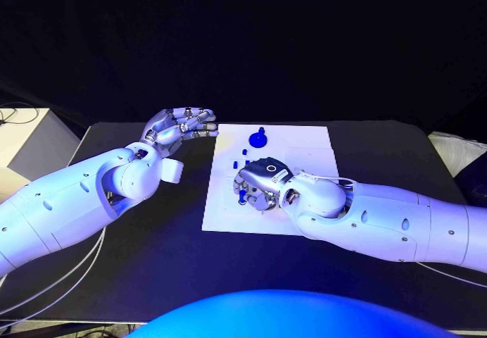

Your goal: Assemble the parts on the task board

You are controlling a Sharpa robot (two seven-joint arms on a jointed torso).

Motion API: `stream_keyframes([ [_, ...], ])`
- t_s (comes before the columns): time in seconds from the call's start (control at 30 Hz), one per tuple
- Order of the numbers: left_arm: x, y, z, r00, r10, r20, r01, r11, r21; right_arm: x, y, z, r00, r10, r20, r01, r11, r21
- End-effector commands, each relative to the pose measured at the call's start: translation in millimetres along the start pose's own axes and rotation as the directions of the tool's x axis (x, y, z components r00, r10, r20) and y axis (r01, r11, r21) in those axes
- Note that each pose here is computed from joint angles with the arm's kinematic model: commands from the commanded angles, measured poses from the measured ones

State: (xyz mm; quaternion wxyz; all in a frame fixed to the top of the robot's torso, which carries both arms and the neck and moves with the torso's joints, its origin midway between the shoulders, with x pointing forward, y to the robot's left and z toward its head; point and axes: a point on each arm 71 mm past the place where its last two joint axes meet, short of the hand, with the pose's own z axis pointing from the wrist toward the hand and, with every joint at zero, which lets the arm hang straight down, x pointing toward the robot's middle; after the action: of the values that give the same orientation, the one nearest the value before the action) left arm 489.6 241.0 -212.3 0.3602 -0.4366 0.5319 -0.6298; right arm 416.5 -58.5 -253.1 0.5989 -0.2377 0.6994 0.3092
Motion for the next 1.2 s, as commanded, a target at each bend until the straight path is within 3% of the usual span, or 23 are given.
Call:
stream_keyframes([
  [0.03, 2.4, -0.9, 0.1, 1.0, -0.012, -0.017, 0.012, 1.0, 0.009, 10.7, -1.4, -2.7, 0.999, -0.019, -0.047, 0.02, 1.0, 0.014],
  [1.2, 1.7, -0.8, -0.4, 1.0, -0.012, -0.02, 0.012, 1.0, 0.003, 14.7, 0.2, -5.0, 0.998, -0.007, -0.058, 0.008, 1.0, 0.012],
])
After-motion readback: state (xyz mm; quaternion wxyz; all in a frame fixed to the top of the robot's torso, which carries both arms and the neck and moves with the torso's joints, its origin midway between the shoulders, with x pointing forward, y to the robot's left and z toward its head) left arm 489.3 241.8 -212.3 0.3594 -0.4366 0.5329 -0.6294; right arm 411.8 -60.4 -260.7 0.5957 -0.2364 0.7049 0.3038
